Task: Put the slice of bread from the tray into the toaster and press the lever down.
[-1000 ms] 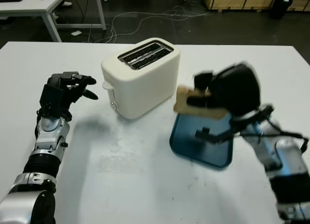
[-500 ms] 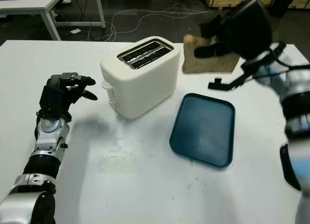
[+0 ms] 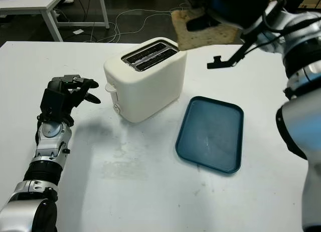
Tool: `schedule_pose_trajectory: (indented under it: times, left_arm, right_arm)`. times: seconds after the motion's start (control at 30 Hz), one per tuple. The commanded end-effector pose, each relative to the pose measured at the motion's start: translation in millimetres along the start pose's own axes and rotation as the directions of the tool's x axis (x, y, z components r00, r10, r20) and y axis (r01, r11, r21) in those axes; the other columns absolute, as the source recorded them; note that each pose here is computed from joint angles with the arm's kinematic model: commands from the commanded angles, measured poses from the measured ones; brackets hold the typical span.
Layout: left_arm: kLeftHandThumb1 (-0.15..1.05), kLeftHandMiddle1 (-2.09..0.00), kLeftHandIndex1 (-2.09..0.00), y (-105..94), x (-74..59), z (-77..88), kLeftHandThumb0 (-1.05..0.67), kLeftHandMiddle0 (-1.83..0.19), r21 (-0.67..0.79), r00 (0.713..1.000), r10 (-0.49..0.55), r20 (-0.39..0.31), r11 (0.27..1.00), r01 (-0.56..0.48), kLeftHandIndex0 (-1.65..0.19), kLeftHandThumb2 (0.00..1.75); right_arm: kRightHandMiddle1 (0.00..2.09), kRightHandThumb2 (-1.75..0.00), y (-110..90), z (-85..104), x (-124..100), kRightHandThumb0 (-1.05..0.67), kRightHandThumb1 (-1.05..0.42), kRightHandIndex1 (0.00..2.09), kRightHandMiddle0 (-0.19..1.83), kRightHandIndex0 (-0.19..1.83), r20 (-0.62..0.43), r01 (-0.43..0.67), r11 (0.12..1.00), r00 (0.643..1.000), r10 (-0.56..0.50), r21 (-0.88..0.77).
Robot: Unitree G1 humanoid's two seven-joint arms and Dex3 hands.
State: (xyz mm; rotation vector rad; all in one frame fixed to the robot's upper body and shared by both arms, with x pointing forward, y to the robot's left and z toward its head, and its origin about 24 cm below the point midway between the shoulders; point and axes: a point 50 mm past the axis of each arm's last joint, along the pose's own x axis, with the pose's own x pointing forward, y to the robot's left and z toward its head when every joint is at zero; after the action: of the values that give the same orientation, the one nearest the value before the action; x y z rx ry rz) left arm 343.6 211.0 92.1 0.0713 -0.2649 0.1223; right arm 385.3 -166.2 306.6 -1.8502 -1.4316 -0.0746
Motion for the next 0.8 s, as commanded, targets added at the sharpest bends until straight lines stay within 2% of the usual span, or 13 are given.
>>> schedule_pose_trajectory:
  times: [0.0, 0.17, 0.27, 0.37, 0.4, 0.47, 0.63, 0.77]
  left_arm:
    - [0.87, -0.66, -0.35, 0.6, -1.0, -1.0, -1.05, -1.57, 0.004, 1.000, 0.003, -0.002, 1.000, -0.003, -1.56, 0.00]
    - [0.85, -0.65, -0.34, -1.5, 0.0, -0.6, -1.05, -1.57, -0.011, 1.000, -0.002, -0.006, 1.000, 0.002, -1.57, 0.00]
    - [0.85, -0.64, -0.34, -3.1, 0.8, 0.1, -1.05, -1.57, -0.007, 1.000, -0.007, 0.000, 1.000, 0.007, -1.57, 0.00]
    - [0.85, -0.64, -0.33, -4.2, 1.3, 0.6, -1.05, -1.57, -0.011, 1.000, -0.008, 0.000, 1.000, 0.008, -1.57, 0.00]
    - [0.85, -0.65, -0.33, -4.3, 1.5, 0.7, -1.05, -1.57, -0.012, 1.000, -0.009, -0.001, 1.000, 0.009, -1.57, 0.00]
    - [0.84, -0.65, -0.32, -4.3, 1.7, 0.9, -1.05, -1.57, -0.016, 1.000, -0.011, -0.002, 1.000, 0.011, -1.57, 0.00]
    - [0.85, -0.66, -0.32, -3.9, 1.8, 2.0, -1.05, -1.57, -0.002, 1.000, -0.011, 0.005, 1.000, 0.011, -1.57, 0.00]
    - [0.85, -0.66, -0.32, -3.5, 1.8, 1.9, -1.05, -1.57, -0.005, 1.000, -0.008, 0.002, 1.000, 0.008, -1.57, 0.00]
  right_arm:
    - [1.75, -0.63, -13.9, -4.9, 19.0, -0.64, -0.92, 1.75, 0.82, 1.17, 0.016, 0.074, 0.996, 0.997, -0.074, -0.041]
    - [1.75, -0.63, -18.1, -0.4, 34.8, -0.65, -0.92, 1.75, 0.90, 1.21, 0.034, 0.087, 0.995, 0.996, -0.086, -0.038]
    - [1.75, -0.55, -16.4, 6.9, 42.6, -0.64, -0.92, 1.75, 0.91, 1.21, 0.043, 0.082, 0.997, 0.996, -0.081, -0.011]
    - [1.75, -0.39, -14.0, 13.2, 47.5, -0.63, -0.92, 1.75, 0.89, 1.20, 0.048, 0.076, 0.997, 0.996, -0.076, 0.008]
    - [1.75, -0.39, -13.1, 15.8, 49.0, -0.63, -0.92, 1.75, 0.89, 1.20, 0.052, 0.074, 0.997, 0.996, -0.074, 0.018]
    - [1.75, -0.50, -9.8, 21.3, 50.9, -0.65, -0.92, 1.75, 0.89, 1.19, 0.062, 0.064, 0.998, 0.996, -0.065, 0.024]
    - [1.75, -0.52, 0.1, 33.9, 51.0, -0.63, -0.92, 1.75, 0.85, 1.18, 0.086, 0.022, 0.999, 0.996, -0.025, 0.040]
    - [1.75, -0.35, 7.5, 42.6, 50.7, -0.60, -0.92, 1.75, 0.85, 1.18, 0.098, -0.021, 0.999, 0.995, 0.016, 0.051]
